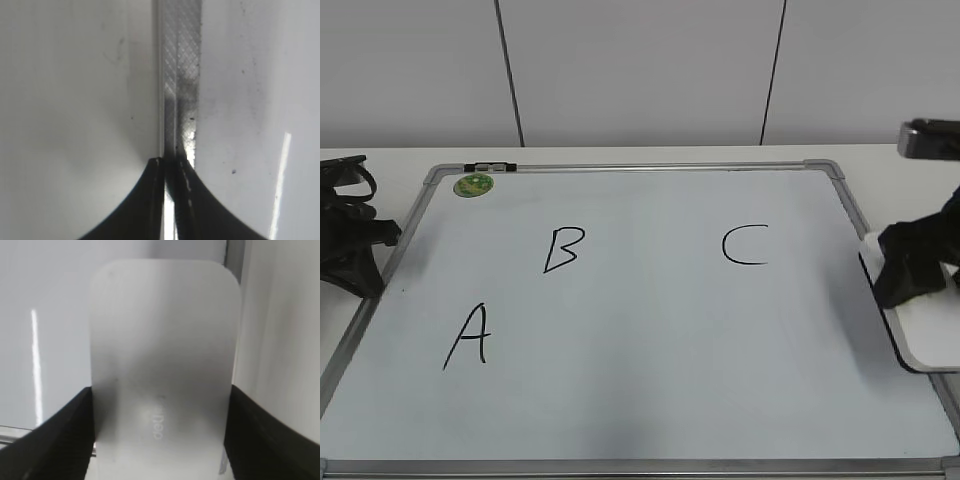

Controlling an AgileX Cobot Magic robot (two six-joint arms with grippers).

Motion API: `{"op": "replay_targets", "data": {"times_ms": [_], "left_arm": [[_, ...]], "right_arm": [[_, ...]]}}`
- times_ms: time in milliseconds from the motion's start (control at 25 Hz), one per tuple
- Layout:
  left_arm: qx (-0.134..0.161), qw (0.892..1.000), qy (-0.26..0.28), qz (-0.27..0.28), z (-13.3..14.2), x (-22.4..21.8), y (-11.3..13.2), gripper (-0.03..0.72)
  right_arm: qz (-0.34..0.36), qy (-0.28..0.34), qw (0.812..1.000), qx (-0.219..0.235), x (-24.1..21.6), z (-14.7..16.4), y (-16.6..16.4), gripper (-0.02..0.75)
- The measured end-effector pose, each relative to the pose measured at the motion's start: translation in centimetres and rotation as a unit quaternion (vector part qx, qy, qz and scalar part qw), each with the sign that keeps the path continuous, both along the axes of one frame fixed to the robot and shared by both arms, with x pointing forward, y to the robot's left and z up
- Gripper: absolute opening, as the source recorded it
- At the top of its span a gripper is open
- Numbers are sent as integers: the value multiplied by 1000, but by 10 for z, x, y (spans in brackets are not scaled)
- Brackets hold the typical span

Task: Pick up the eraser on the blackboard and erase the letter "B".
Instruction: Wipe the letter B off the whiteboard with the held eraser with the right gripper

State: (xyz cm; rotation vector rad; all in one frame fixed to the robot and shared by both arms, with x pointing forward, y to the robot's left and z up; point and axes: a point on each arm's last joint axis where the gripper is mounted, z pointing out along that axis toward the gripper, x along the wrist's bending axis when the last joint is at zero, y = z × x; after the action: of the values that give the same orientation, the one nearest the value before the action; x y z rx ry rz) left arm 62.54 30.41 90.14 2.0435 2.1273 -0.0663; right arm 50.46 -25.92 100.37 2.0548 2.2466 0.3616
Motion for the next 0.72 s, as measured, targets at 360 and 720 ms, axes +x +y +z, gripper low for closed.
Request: {"op": "replay_targets", "data": {"times_ms": [360, 720], "left_arm": [[0, 1000, 0, 0, 0, 0, 0, 8], [0, 1000, 1, 0, 0, 0, 0, 8]], "right_arm": [[96, -66, 993, 33, 16, 62, 54, 547], [190, -52, 980, 35, 45, 80, 124, 547]]}}
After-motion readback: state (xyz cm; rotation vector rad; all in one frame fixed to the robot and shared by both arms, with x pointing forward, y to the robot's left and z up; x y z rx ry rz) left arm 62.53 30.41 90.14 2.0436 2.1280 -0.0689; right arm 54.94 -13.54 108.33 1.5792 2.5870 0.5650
